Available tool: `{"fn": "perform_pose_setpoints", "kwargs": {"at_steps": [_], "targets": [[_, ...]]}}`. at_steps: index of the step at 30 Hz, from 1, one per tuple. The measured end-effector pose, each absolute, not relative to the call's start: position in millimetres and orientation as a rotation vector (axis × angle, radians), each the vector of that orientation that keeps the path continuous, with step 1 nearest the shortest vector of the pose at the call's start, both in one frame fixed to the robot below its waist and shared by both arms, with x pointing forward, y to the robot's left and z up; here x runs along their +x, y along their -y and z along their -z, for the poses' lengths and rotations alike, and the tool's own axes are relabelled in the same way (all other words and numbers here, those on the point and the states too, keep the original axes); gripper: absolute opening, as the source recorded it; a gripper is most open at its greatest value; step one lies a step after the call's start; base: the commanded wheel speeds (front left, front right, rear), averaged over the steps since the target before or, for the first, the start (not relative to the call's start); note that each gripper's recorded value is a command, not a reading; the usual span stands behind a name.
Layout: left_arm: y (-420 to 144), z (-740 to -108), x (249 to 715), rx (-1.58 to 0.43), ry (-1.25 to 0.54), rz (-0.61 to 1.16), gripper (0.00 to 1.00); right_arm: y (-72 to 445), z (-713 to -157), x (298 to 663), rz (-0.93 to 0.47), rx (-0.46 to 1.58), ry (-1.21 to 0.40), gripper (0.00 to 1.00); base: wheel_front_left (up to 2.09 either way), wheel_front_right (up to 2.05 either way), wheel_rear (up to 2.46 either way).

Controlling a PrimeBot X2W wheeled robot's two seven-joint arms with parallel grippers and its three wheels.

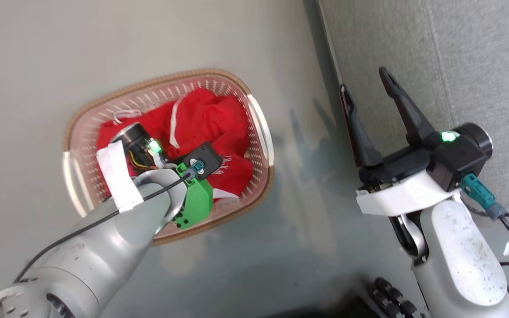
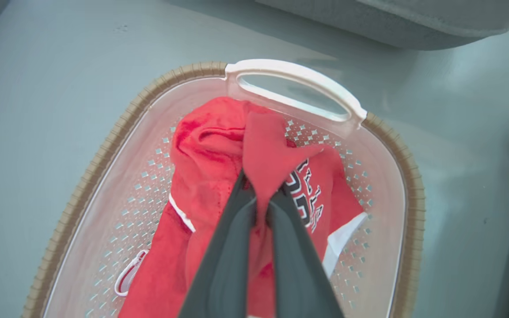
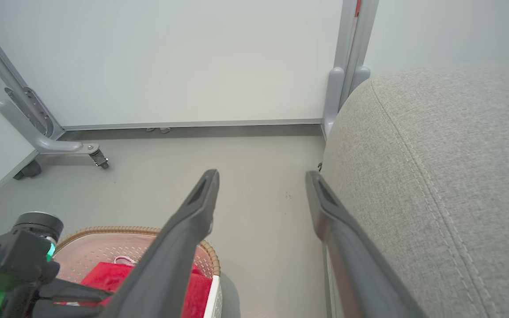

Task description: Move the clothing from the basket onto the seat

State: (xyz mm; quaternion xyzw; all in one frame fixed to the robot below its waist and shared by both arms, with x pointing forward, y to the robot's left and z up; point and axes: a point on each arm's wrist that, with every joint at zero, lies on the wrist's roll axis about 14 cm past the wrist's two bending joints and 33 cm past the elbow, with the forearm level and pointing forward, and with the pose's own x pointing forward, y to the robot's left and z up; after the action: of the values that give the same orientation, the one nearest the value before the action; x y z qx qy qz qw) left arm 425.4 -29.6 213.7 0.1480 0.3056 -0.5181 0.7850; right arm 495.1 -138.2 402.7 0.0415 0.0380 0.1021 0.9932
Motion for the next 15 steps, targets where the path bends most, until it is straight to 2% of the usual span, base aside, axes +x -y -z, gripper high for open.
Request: {"fn": "perform_pose_setpoints", "kwargs": {"at_steps": [15], "targets": [[22.8, -346.8, 444.4, 0.181, -0.361, 0.934, 0.0, 123.5, -459.2, 461.8, -0.234, 0.088, 0.009, 1.0, 0.0, 0.0, 0.0]]}}
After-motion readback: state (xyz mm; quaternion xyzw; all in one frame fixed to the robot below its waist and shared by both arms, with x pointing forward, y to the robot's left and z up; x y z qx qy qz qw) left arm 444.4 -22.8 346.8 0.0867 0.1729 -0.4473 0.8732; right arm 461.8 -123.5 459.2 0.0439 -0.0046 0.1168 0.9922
